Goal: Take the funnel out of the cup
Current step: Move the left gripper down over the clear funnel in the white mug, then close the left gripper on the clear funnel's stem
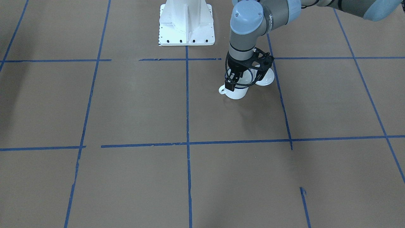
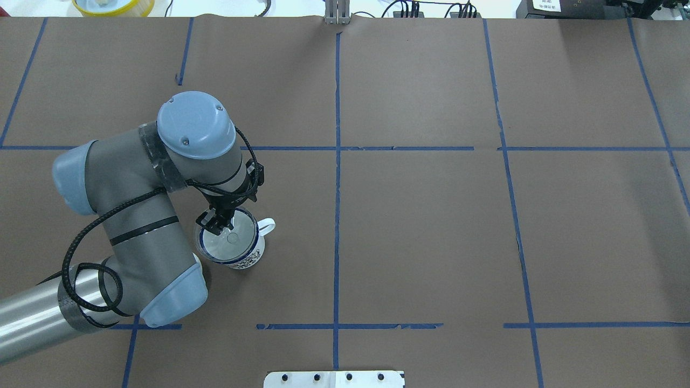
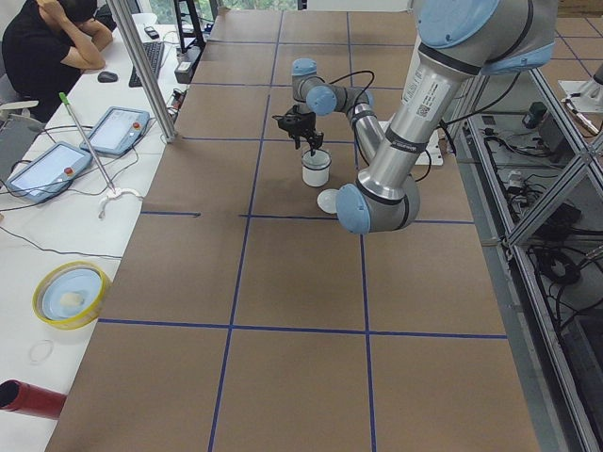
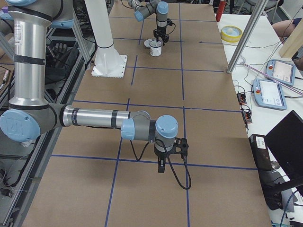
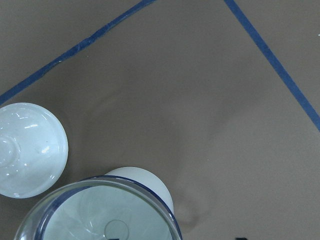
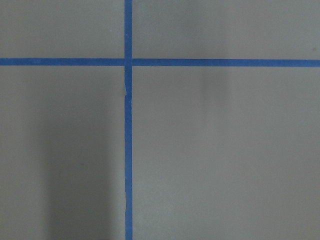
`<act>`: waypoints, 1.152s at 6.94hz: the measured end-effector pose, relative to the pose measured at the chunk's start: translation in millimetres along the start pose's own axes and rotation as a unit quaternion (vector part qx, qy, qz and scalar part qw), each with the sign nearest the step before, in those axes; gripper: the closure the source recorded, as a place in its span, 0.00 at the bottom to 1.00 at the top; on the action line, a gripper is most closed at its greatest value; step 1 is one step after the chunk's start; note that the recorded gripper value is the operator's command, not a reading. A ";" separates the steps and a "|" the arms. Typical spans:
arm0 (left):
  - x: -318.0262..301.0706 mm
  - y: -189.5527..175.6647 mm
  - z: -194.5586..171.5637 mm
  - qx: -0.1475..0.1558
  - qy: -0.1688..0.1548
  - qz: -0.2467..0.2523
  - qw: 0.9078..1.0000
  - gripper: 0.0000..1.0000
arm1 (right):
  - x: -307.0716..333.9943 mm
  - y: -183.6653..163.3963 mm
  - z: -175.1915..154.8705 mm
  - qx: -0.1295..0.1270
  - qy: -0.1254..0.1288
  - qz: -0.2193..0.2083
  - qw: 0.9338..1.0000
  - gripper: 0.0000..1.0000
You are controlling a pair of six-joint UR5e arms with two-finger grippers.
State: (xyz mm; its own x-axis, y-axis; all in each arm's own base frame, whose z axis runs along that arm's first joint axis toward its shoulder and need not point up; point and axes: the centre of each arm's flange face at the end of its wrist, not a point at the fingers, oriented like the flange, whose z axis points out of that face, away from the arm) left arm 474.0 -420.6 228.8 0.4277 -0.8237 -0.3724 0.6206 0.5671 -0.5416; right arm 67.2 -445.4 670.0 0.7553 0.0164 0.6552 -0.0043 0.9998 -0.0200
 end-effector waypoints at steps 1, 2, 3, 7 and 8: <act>0.2 1.8 4.7 -0.001 -0.001 0.001 1.000 0.60 | 0.0 0.0 0.0 0.000 0.000 0.000 1.000 0.00; 0.4 3.3 7.7 -0.002 -0.002 0.001 1.000 1.00 | 0.0 0.0 0.0 0.000 0.000 0.000 1.000 0.00; 0.2 4.4 7.3 -0.003 -0.001 0.001 1.000 1.00 | 0.0 0.0 0.0 0.000 0.000 0.000 1.000 0.00; 5.0 10.1 -17.4 -0.008 0.014 0.002 1.000 1.00 | 0.0 0.0 0.0 0.000 0.000 0.000 1.000 0.00; 8.0 6.8 -43.0 -0.011 0.032 -0.001 0.999 1.00 | 0.0 0.0 0.0 0.000 0.000 0.000 1.000 0.00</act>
State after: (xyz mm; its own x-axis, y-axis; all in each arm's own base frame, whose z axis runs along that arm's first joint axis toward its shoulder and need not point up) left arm 453.3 -423.4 189.7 0.3832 -0.8234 -0.4185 0.6064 0.5661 -0.5584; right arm 67.2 -445.4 670.0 0.7553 0.0164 0.6552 -0.0043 0.9998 -0.0200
